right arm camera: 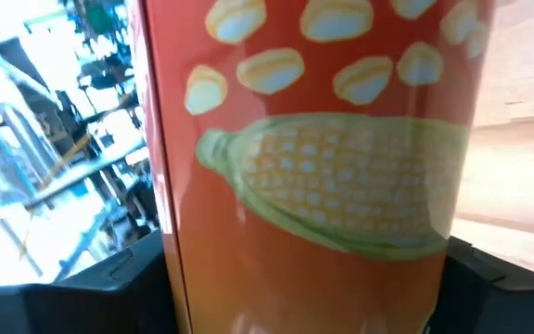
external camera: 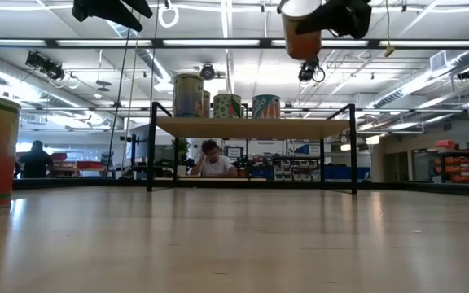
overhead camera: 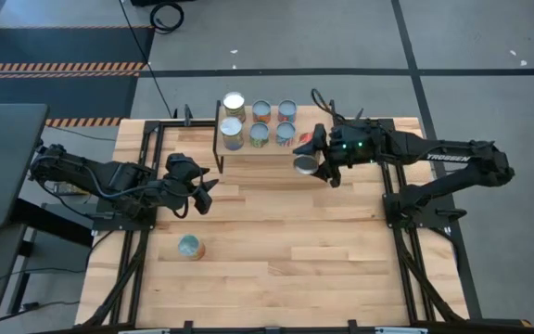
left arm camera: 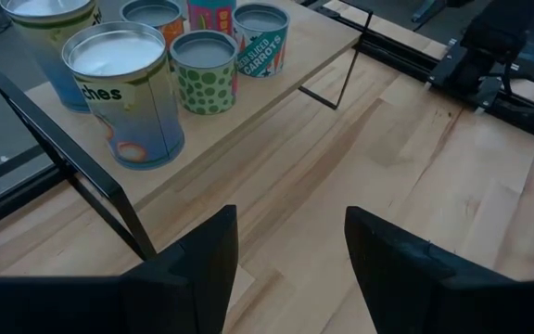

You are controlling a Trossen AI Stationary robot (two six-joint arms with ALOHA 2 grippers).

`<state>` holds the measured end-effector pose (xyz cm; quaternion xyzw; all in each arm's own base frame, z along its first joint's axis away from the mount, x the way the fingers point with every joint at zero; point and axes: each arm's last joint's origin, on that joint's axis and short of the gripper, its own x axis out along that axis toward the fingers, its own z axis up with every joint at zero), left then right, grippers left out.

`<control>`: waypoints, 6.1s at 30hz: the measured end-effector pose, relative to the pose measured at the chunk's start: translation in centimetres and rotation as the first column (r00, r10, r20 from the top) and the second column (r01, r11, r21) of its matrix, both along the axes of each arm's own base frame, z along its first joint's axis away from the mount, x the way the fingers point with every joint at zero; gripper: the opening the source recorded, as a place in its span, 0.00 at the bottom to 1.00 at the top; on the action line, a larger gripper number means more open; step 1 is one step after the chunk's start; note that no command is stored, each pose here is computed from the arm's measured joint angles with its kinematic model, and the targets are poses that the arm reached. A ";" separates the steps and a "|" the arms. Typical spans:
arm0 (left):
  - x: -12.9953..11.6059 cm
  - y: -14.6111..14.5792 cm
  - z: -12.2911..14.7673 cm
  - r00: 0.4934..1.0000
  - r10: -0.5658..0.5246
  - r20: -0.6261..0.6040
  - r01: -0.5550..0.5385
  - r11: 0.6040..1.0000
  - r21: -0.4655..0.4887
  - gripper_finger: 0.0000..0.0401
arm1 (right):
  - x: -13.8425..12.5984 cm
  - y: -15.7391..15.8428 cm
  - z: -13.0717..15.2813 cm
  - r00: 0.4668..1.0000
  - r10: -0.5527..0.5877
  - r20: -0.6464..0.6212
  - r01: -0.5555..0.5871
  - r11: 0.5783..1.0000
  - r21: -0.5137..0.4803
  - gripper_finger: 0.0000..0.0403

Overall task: Pick and place cans onto a shelf
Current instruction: Put the bottom corn can on top of the shelf

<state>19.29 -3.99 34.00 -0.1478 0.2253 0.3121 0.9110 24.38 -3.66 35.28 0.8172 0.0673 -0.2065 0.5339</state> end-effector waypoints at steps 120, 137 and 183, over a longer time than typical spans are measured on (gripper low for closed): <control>0.0 0.1 0.0 1.000 0.001 -0.002 -0.001 1.000 -0.005 0.51 | -7.2 -18.8 -8.3 0.869 -0.430 0.245 -0.053 0.411 0.910 0.78; 0.0 0.1 0.0 1.000 0.001 -0.001 -0.001 1.000 -0.005 0.51 | -8.2 -17.2 -10.5 0.895 -0.288 0.342 -0.167 0.495 0.853 0.78; 0.0 0.1 0.0 1.000 0.001 -0.002 -0.001 1.000 -0.005 0.51 | -7.3 -16.3 -11.7 0.925 -0.260 0.278 -0.150 0.424 0.893 0.85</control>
